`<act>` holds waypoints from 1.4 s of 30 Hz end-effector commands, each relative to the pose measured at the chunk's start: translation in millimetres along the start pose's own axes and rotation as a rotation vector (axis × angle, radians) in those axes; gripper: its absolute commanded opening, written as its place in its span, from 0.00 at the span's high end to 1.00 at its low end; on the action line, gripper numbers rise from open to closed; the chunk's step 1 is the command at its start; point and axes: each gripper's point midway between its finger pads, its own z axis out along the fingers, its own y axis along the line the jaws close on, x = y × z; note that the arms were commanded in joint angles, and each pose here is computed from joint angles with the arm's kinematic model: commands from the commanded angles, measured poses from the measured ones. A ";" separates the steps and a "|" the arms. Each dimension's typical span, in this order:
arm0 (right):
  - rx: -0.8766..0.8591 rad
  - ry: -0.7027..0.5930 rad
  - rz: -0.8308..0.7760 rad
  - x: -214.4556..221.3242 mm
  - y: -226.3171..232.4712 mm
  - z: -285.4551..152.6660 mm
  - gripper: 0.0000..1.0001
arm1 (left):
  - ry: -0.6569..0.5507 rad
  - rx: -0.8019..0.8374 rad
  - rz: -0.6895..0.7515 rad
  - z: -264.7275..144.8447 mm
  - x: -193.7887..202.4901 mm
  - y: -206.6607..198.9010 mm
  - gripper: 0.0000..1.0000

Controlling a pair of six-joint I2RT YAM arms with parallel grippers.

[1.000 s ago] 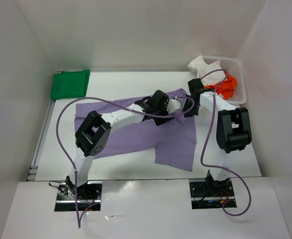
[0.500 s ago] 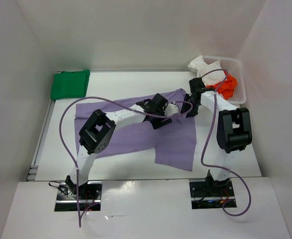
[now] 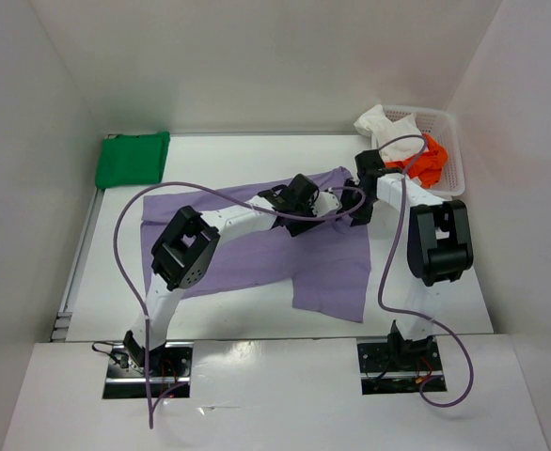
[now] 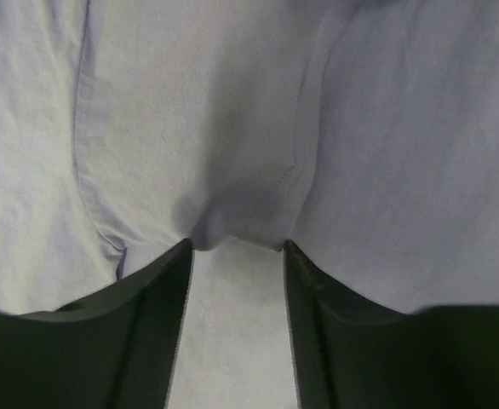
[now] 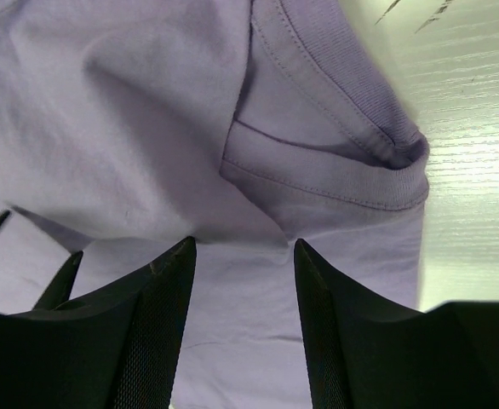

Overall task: Fold and stack the t-shirts
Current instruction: Fold the flattened tshirt in 1/3 of the way

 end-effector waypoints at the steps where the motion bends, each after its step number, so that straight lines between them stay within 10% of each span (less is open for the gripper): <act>1: -0.002 0.001 -0.001 1.5 -2.5 10.0 0.45 | -0.044 0.013 -0.015 3.1 -17.2 -0.8 0.42; 9: 0.016 -0.006 -0.001 0.0 -5.8 14.1 0.56 | -0.043 0.059 -0.015 8.8 -19.2 -8.1 0.31; 17: 0.012 0.006 0.000 2.4 -5.6 16.8 1.00 | -0.021 0.058 -0.015 12.4 -12.5 -9.1 0.80; 20: 0.007 -0.003 -0.001 -2.9 -2.5 13.6 1.00 | -0.012 0.038 -0.015 12.3 -10.9 -5.7 0.99; 24: 0.036 -0.014 -0.012 -5.2 -6.6 4.8 1.00 | -0.035 -0.021 -0.033 0.5 -18.4 17.8 1.00; 25: 0.031 -0.023 -0.023 -7.0 -5.8 1.4 0.90 | -0.044 -0.031 -0.040 -4.3 -20.1 24.5 1.00; 26: 0.043 -0.029 -0.023 -6.1 -8.7 -0.3 0.58 | -0.052 -0.035 -0.040 -7.9 -23.2 26.0 1.00; 29: 0.044 -0.028 -0.034 -4.0 -10.5 1.9 0.47 | -0.062 -0.029 -0.029 -14.5 -29.5 27.6 1.00; 36: 0.033 0.001 -0.032 0.3 -10.3 18.2 0.48 | -0.067 -0.021 -0.020 -16.2 -32.4 27.5 1.00; 42: 0.003 0.017 -0.032 0.9 -5.1 26.9 0.82 | -0.059 -0.017 -0.020 -16.4 -30.3 26.5 1.00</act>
